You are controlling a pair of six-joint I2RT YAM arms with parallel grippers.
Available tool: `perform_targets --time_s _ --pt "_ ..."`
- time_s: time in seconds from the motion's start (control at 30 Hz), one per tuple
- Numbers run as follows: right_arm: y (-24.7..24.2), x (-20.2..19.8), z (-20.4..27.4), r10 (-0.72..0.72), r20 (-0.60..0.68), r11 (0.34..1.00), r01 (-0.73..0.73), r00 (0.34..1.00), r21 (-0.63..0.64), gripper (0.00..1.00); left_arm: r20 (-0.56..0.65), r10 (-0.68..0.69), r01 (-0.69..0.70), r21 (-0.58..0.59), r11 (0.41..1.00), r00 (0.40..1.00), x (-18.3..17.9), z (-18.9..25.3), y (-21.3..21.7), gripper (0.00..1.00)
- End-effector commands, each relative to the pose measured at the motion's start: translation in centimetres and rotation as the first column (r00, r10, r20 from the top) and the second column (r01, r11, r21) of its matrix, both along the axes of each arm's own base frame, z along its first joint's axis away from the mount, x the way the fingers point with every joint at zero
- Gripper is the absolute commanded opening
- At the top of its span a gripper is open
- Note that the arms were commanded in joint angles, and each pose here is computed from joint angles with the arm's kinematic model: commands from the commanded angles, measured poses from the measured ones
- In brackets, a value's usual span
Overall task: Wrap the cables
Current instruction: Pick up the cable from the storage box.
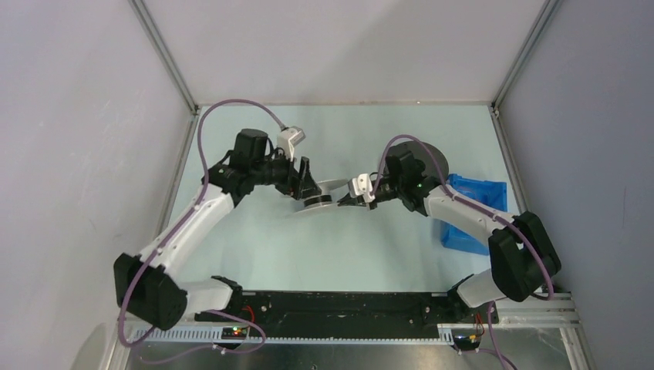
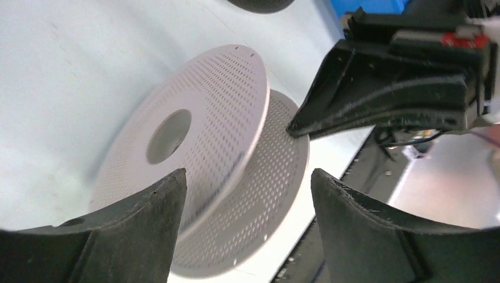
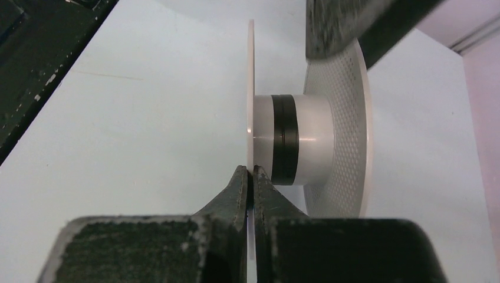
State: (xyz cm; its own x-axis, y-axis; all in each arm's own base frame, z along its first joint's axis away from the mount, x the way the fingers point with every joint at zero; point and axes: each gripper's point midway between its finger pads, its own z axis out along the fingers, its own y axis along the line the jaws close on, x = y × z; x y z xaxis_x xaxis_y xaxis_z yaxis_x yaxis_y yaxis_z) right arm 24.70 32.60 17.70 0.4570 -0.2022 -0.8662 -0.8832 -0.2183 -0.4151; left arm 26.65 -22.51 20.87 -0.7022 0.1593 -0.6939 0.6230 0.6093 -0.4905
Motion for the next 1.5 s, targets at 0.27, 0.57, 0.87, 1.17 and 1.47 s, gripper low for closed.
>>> perform_targets --time_s 0.27,0.57,0.87,1.17,1.47 --pt "-2.5 -1.1 2.7 0.059 -0.013 0.998 -0.059 0.998 0.025 0.0 0.512 -0.337 0.12 0.411 0.904 0.79 -0.1 0.6 1.7 0.76" --pt "-2.6 -1.2 2.4 0.063 -0.019 0.998 -0.063 0.998 0.016 0.0 0.525 -0.367 0.074 0.496 0.865 0.768 3.4 -0.8 1.4 0.68" --pt "-2.3 0.6 3.7 -0.051 -0.095 0.998 0.055 0.994 0.032 0.16 0.511 -0.295 0.029 0.465 0.885 0.807 3.1 -0.9 1.9 0.07" --pt "-2.9 1.7 8.4 -0.216 -0.22 0.965 0.242 0.951 0.098 0.56 0.461 -0.046 -0.106 0.299 0.948 0.886 1.5 0.9 2.4 0.0" --pt "-7.6 6.3 10.1 -0.715 -0.558 0.529 0.848 0.421 -0.038 0.67 0.273 0.234 -0.302 0.24 0.923 0.933 1.2 -1.9 3.5 0.0"
